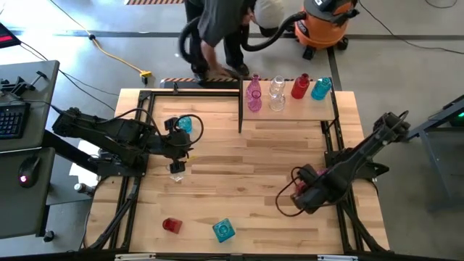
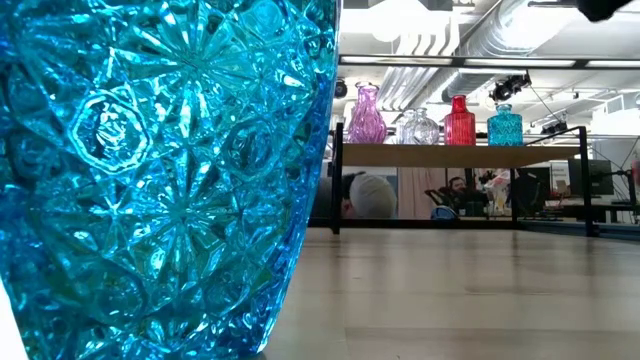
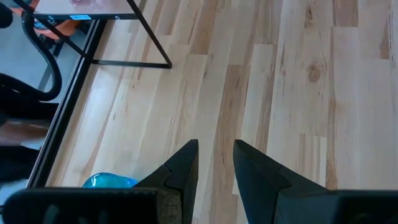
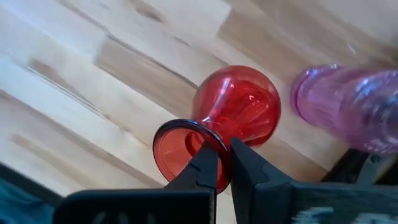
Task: Sort vases onto shelf
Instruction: Put the right red vase on the shelf aligned with the other red vase
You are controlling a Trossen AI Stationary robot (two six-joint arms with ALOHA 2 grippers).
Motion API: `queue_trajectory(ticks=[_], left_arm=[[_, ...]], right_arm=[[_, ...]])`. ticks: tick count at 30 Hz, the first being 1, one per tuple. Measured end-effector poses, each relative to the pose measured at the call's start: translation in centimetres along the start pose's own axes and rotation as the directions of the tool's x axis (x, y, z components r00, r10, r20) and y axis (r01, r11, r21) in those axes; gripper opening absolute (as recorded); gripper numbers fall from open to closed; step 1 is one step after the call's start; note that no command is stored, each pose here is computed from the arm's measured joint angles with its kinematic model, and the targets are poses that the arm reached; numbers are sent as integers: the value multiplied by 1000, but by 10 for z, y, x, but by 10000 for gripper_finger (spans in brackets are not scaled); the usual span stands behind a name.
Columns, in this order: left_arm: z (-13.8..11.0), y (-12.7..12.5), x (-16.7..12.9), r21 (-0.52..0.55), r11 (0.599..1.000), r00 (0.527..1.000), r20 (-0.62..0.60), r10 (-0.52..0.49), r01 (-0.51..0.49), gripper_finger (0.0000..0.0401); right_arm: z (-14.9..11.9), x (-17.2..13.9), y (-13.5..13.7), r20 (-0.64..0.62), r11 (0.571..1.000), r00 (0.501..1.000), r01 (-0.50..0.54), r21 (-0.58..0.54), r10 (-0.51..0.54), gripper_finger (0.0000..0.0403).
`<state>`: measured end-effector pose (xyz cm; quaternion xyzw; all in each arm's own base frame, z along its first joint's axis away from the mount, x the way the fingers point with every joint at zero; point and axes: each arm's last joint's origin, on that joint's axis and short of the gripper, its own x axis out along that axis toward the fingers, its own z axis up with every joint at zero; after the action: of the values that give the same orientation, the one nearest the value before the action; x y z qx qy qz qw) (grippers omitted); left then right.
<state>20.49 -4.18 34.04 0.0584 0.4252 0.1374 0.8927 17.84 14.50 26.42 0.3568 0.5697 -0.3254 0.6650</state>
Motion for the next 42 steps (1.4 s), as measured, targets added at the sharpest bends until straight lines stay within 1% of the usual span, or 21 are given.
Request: queue_trajectory(ticks=[5, 11, 15, 20, 25, 34, 42], left_arm=[[0, 0, 0, 8, 1000, 1000, 0, 0, 0, 90], [0, 0, 0, 9, 1000, 1000, 1, 0, 0, 90], [0, 0, 0, 9, 1000, 1000, 1, -1, 1, 90], [0, 0, 0, 9, 1000, 1000, 1, 0, 0, 90], [0, 0, 0, 9, 1000, 1000, 1, 0, 0, 90], [0, 0, 0, 9, 1000, 1000, 1, -1, 1, 90], [0, 0, 0, 16, 1000, 1000, 1, -1, 1, 90]], right_arm=[[14, -22, -16, 48, 995, 995, -92, 27, 91, 0], [39, -45, -39, 101, 980, 977, -195, 48, 190, 0], [55, -57, -54, 137, 966, 961, -250, 60, 240, 0], [74, -67, -73, 190, 952, 942, -296, 77, 277, 0], [91, -73, -89, 236, 946, 929, -312, 89, 284, 0], [121, -79, -111, 309, 946, 916, -303, 114, 256, 0], [146, -107, -126, 414, 947, 885, -291, 140, 211, 0]])
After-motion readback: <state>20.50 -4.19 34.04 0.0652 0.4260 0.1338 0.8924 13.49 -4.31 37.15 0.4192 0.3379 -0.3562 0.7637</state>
